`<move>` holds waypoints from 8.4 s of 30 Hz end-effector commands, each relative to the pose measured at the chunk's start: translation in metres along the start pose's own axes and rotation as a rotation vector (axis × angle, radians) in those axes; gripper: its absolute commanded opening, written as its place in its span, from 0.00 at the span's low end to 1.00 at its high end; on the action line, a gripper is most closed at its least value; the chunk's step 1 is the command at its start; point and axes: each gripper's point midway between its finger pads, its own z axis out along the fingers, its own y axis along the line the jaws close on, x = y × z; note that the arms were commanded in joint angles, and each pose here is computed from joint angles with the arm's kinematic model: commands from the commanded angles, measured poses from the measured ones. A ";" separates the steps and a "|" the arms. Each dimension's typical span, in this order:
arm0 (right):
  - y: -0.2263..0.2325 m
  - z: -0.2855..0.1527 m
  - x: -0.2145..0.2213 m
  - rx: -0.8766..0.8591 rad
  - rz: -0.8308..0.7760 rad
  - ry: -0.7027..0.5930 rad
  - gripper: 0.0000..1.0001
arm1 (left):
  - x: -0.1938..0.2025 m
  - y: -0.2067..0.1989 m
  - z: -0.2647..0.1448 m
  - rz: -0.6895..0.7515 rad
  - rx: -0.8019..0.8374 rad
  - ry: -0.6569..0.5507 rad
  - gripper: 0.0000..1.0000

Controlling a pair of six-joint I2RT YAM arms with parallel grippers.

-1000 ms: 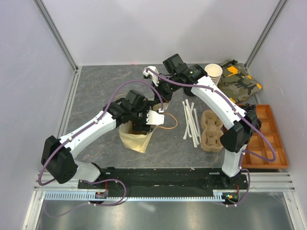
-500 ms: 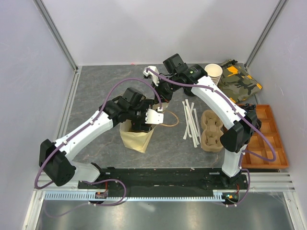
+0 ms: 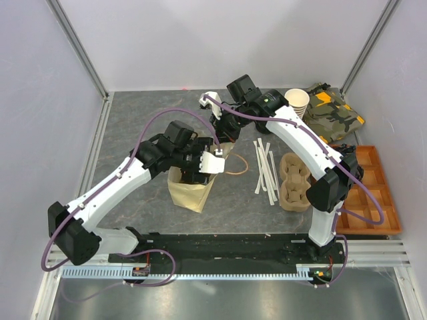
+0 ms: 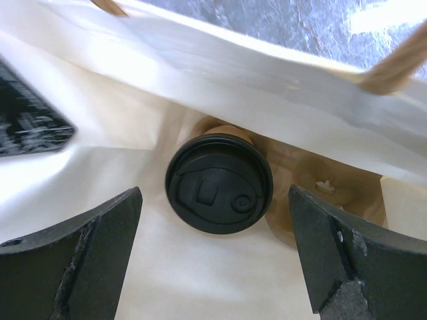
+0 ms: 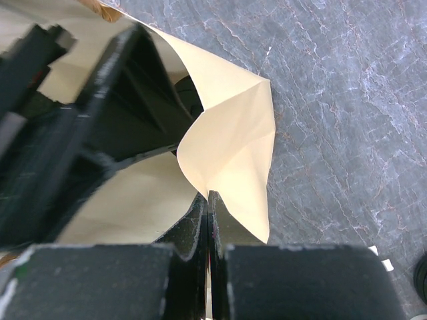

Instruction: Pack the takeout coffee

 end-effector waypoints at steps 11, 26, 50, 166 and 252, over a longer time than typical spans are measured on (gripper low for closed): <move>0.001 -0.005 -0.004 0.018 -0.009 -0.006 0.00 | -0.064 0.046 -0.052 0.084 -0.214 -0.239 0.98; 0.001 -0.005 -0.006 0.017 -0.010 -0.013 0.00 | -0.100 0.079 -0.103 0.030 -0.411 -0.422 1.00; -0.005 -0.008 -0.023 0.049 0.007 -0.061 0.27 | -0.102 0.142 -0.161 -0.294 -0.648 -0.470 1.00; -0.149 0.028 0.236 0.722 0.734 0.212 0.36 | 0.179 0.137 -0.122 -1.739 -0.657 -0.216 1.00; -0.173 0.004 0.184 0.619 0.736 0.042 0.40 | 0.166 0.147 -0.121 -1.631 -0.586 -0.217 1.00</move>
